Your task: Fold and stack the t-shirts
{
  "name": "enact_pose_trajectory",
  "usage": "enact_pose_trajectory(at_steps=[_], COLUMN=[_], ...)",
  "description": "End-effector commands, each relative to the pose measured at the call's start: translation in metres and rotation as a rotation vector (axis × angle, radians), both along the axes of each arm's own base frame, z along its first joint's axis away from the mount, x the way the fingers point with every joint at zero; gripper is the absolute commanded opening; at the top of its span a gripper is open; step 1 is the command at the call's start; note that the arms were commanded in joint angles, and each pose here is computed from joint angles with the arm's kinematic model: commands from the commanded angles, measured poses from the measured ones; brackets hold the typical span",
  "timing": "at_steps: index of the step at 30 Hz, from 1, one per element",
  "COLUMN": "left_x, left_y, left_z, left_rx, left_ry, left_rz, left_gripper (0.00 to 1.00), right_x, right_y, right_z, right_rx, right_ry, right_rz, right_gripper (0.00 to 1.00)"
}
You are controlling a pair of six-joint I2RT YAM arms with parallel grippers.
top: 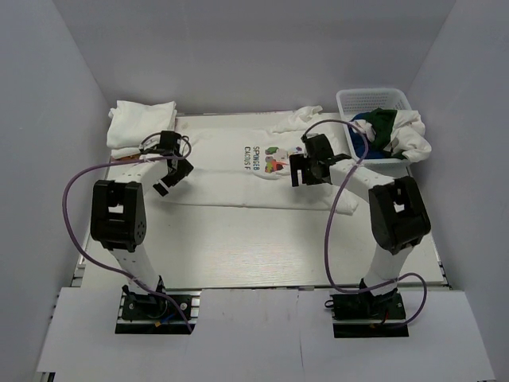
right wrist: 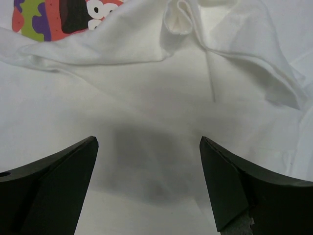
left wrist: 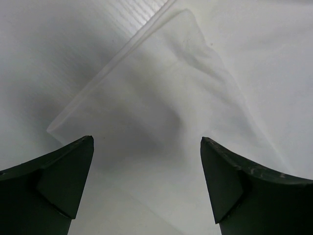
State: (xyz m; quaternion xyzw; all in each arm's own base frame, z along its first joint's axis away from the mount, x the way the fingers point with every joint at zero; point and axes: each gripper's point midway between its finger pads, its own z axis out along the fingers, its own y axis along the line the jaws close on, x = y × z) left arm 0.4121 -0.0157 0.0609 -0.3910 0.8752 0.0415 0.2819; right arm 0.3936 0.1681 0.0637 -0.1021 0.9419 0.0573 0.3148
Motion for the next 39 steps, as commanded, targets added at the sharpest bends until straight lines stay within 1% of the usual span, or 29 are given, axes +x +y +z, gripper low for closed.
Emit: enact_pose_trajectory(at_steps=[1,2,4,5,9,10,11,12,13,14,15,17,19,20,22,23,24,25,26,27,28,29,30,31,32,33,35,36,39], left_x=[0.008,0.007,0.003,0.002,-0.005,-0.005,-0.005,-0.009,-0.006,-0.009,-0.009,-0.008,-0.008,-0.007,-0.009,-0.01,-0.01,-0.009,-0.009,-0.006,-0.006,-0.003,-0.003,0.0,0.003,0.003,0.007,0.004,-0.001], left_y=[-0.009,-0.009,-0.007,-0.005,0.001,0.004,0.004,0.008,0.008,0.008,0.008,0.008,0.011,0.011,0.014,0.014,0.014,0.013,0.01,0.009,0.009,0.005,0.003,0.002,-0.001,-0.004,-0.005,-0.006,-0.007], left_z=[0.008,-0.003,-0.013,-0.014,-0.021,-0.021,-0.021,-0.024,-0.02,-0.023,-0.023,-0.021,-0.018,-0.016,-0.016,-0.016,-0.016,-0.012,-0.012,-0.011,-0.007,-0.007,-0.007,-0.006,-0.005,-0.006,-0.008,-0.011,-0.023], left_rx=[-0.021,-0.019,-0.008,0.008,0.039,0.054,0.054,0.054,0.053,0.054,0.054,0.054,0.07,0.07,0.082,0.082,0.082,0.081,0.081,0.081,0.08,0.058,0.05,0.041,0.03,0.013,0.016,0.009,0.003], left_ry=[-0.052,-0.025,0.008,0.024,0.075,0.074,0.074,0.086,0.066,0.075,0.075,0.077,0.077,0.077,0.087,0.087,0.087,0.075,0.075,0.064,0.053,0.044,0.045,0.033,0.02,0.021,0.012,0.021,0.054], left_rz=[-0.071,-0.07,-0.066,-0.071,-0.07,-0.062,-0.062,-0.053,-0.053,-0.053,-0.053,-0.053,-0.045,-0.045,-0.04,-0.04,-0.04,-0.04,-0.049,-0.048,-0.048,-0.058,-0.062,-0.066,-0.071,-0.08,-0.088,-0.092,-0.096], left_gripper=[1.0,1.0,1.0,1.0,1.0,1.0,1.0,1.0,1.0,1.0,1.0,1.0,1.0,1.0,1.0,1.0,1.0,1.0,1.0,1.0,1.0,1.0,1.0,1.0,1.0,1.0,1.0,1.0,1.0], right_x=[0.033,0.043,0.061,0.069,0.12,0.128,0.16,0.172,0.185,0.209,0.218,0.243,0.253,0.256,0.251,0.238,0.23,0.214,0.194,0.18,0.159,0.131,0.117,0.093,0.07,0.058,0.022,0.019,-0.009], right_y=[0.015,0.016,0.018,0.021,0.029,0.025,0.033,0.028,0.028,0.033,0.033,0.048,0.051,0.059,0.053,0.046,0.043,0.034,0.022,0.014,0.006,-0.006,-0.009,-0.017,-0.021,-0.021,-0.03,-0.034,-0.057], right_z=[0.006,-0.001,0.004,-0.008,0.003,-0.01,0.012,0.001,0.008,0.032,0.029,0.07,0.075,0.091,0.092,0.081,0.097,0.1,0.071,0.112,0.089,0.056,0.052,0.063,0.039,0.047,0.023,0.019,-0.017], right_rx=[0.053,0.04,0.047,0.042,0.104,0.096,0.125,0.112,0.123,0.142,0.133,0.182,0.185,0.197,0.17,0.142,0.146,0.142,0.108,0.129,0.149,0.108,0.125,0.146,0.134,0.162,0.163,0.171,0.129], right_ry=[-0.071,-0.077,-0.108,-0.092,-0.223,-0.206,-0.293,-0.292,-0.331,-0.407,-0.424,-0.563,-0.596,-0.621,-0.589,-0.533,-0.541,-0.519,-0.437,-0.486,-0.413,-0.321,-0.292,-0.281,-0.219,-0.217,-0.151,-0.149,-0.06], right_rz=[-0.012,-0.01,-0.029,-0.03,-0.035,-0.05,-0.059,-0.082,-0.086,-0.091,-0.084,-0.021,0.001,0.035,0.021,-0.001,-0.012,-0.045,-0.072,-0.097,-0.152,-0.18,-0.21,-0.235,-0.232,-0.235,-0.247,-0.256,-0.317], right_gripper=[0.9,0.9,0.9,0.9,0.9,0.9,0.9,0.9,0.9,0.9,0.9,0.9,0.9,0.9,0.9,0.9,0.9,0.9,0.9,0.9,0.9,0.9,0.9,0.9,0.9,0.9,0.9,0.9,0.9])
